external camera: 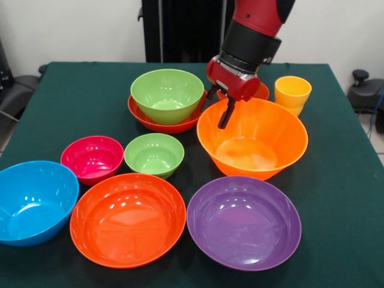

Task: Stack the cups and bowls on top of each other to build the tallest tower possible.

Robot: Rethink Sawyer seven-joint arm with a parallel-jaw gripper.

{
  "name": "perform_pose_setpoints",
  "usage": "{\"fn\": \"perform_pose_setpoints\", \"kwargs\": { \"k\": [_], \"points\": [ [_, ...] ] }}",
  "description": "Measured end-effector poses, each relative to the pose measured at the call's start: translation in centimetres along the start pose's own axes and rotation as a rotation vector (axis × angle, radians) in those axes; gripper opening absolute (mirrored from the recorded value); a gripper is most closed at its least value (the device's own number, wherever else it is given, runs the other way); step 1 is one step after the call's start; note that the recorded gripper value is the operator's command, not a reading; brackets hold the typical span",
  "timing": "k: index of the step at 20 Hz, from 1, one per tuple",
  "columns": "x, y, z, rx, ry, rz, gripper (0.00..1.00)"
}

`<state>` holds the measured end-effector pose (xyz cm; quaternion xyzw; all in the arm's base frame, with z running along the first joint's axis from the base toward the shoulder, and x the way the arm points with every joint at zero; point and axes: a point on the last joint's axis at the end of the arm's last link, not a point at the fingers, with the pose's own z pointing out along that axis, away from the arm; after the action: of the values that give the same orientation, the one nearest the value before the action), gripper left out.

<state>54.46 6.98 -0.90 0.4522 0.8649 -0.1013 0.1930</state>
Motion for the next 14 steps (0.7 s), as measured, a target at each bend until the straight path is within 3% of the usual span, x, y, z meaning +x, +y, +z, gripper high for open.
{"fn": "perform_pose_setpoints", "kwargs": {
  "k": [6,7,14],
  "points": [
    [0.21,0.11,-0.10,-0.002,0.000,-0.004,1.00],
    [0.23,0.12,-0.11,-0.002,0.000,-0.005,0.00],
    [0.18,0.77,-0.87,-0.018,-0.007,-0.009,0.00]
  ]
}}
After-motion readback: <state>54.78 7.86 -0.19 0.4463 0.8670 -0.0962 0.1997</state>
